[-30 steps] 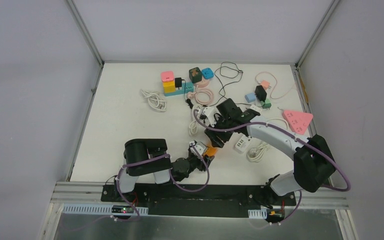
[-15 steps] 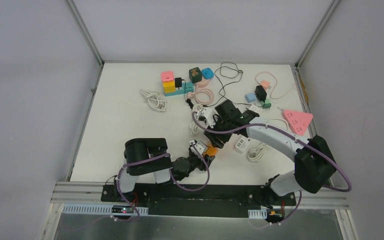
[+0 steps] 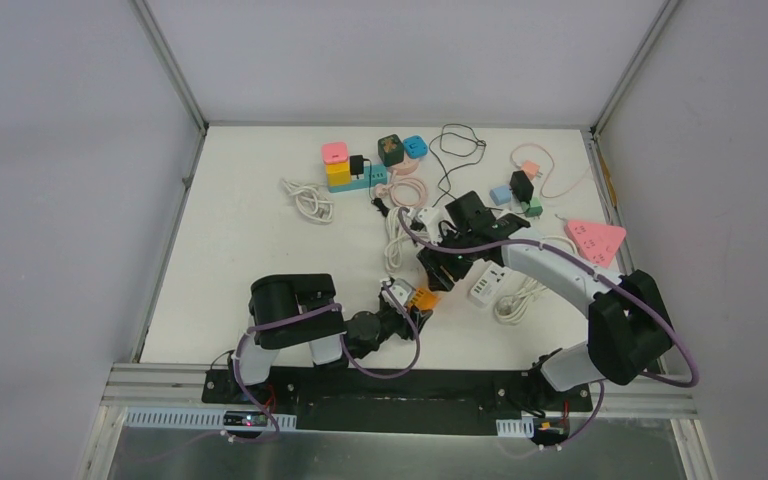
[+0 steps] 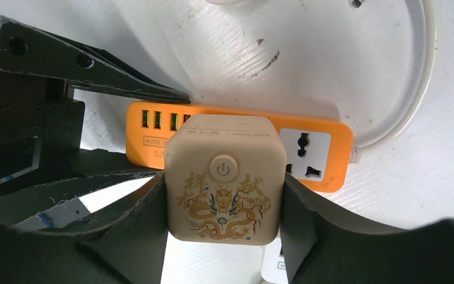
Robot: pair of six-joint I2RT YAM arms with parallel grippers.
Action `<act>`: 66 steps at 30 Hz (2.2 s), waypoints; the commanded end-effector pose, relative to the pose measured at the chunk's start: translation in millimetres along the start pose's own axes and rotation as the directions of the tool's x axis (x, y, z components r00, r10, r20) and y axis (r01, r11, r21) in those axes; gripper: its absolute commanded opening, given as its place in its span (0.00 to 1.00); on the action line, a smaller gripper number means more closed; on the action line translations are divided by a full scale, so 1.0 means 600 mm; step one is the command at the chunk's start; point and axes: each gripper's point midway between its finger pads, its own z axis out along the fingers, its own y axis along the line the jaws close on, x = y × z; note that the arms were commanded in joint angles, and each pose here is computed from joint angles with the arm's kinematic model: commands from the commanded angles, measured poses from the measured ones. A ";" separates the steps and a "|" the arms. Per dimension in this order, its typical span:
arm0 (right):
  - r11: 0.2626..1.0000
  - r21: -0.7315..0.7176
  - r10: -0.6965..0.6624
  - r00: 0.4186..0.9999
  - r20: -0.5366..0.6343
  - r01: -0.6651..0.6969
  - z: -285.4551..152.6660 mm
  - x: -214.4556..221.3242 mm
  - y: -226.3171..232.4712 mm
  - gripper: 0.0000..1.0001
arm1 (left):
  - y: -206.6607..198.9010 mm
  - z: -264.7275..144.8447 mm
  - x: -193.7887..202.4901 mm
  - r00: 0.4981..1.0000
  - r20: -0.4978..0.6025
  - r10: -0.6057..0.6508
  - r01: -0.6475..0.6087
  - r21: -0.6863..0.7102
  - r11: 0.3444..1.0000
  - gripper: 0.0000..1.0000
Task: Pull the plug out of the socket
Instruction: Remove the plug from the socket.
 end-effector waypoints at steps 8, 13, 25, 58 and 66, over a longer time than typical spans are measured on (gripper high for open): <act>0.955 -0.217 -0.203 0.979 0.020 0.202 0.009 -0.011 0.140 0.00 | 0.031 -0.012 0.048 0.996 -0.090 -0.007 0.002 -0.048 0.999 0.00; 0.974 -0.027 -0.224 0.974 -0.028 0.223 0.017 -0.011 0.086 0.00 | 0.034 -0.013 0.049 0.995 -0.099 -0.006 0.000 -0.056 0.998 0.00; 0.968 -0.251 0.036 0.997 0.061 -0.019 -0.022 -0.020 0.086 0.00 | 0.041 -0.012 0.056 0.993 -0.119 -0.004 -0.002 -0.050 0.999 0.00; 0.969 -0.168 -0.179 0.984 0.017 0.179 0.013 -0.025 0.144 0.00 | 0.047 -0.009 0.067 0.985 -0.171 -0.006 -0.004 -0.057 0.998 0.00; 0.991 -0.067 -0.111 0.993 0.049 0.115 -0.015 -0.034 0.090 0.00 | 0.058 -0.005 0.079 0.977 -0.213 -0.007 -0.010 -0.080 0.997 0.00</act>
